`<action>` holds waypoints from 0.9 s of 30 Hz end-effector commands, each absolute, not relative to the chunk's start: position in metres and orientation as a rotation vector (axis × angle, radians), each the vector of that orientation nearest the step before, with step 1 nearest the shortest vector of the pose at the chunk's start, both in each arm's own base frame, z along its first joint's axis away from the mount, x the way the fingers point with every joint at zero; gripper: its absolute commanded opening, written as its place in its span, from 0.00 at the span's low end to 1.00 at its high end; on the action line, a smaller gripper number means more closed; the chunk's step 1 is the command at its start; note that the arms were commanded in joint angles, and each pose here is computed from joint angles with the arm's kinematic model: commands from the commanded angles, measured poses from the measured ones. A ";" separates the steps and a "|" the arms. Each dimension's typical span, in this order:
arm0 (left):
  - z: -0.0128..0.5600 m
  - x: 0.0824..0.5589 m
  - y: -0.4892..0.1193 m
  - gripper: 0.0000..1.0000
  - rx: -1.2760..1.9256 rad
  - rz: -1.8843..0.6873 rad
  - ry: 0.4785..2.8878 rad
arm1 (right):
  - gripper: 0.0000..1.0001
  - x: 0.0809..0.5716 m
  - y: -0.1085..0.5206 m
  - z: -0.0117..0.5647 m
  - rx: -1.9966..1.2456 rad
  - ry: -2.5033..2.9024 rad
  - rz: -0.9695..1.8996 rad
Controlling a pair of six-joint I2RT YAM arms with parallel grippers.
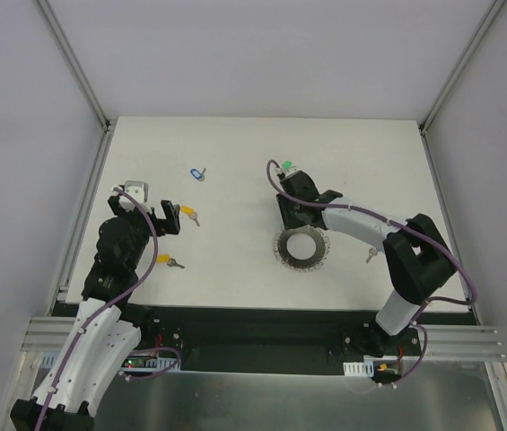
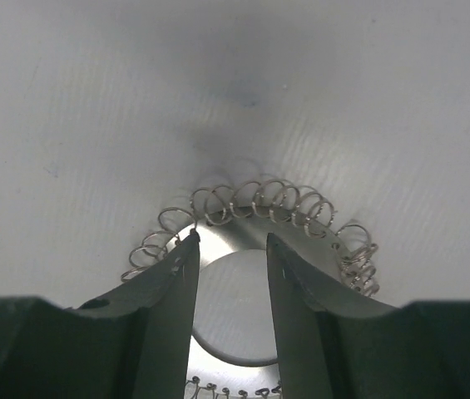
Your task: Put the keys on the keyring
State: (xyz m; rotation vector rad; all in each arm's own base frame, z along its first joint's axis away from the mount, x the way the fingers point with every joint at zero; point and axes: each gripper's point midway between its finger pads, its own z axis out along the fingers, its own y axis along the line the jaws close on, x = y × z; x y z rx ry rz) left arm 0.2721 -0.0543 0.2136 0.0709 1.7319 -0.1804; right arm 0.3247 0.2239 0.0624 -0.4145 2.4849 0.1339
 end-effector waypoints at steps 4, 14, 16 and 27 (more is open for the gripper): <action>0.221 0.276 -0.062 0.99 0.101 -0.206 1.696 | 0.41 0.316 0.258 0.073 -0.577 2.437 0.230; 0.219 0.276 -0.064 0.99 0.109 -0.216 1.704 | 0.41 0.294 0.260 0.064 -0.691 2.464 0.278; 0.219 0.276 -0.066 0.99 0.115 -0.222 1.707 | 0.41 0.295 0.262 0.063 -0.718 2.461 0.280; 0.215 0.276 -0.074 0.99 0.150 -0.257 1.720 | 0.39 0.294 0.276 0.052 -0.780 2.481 0.424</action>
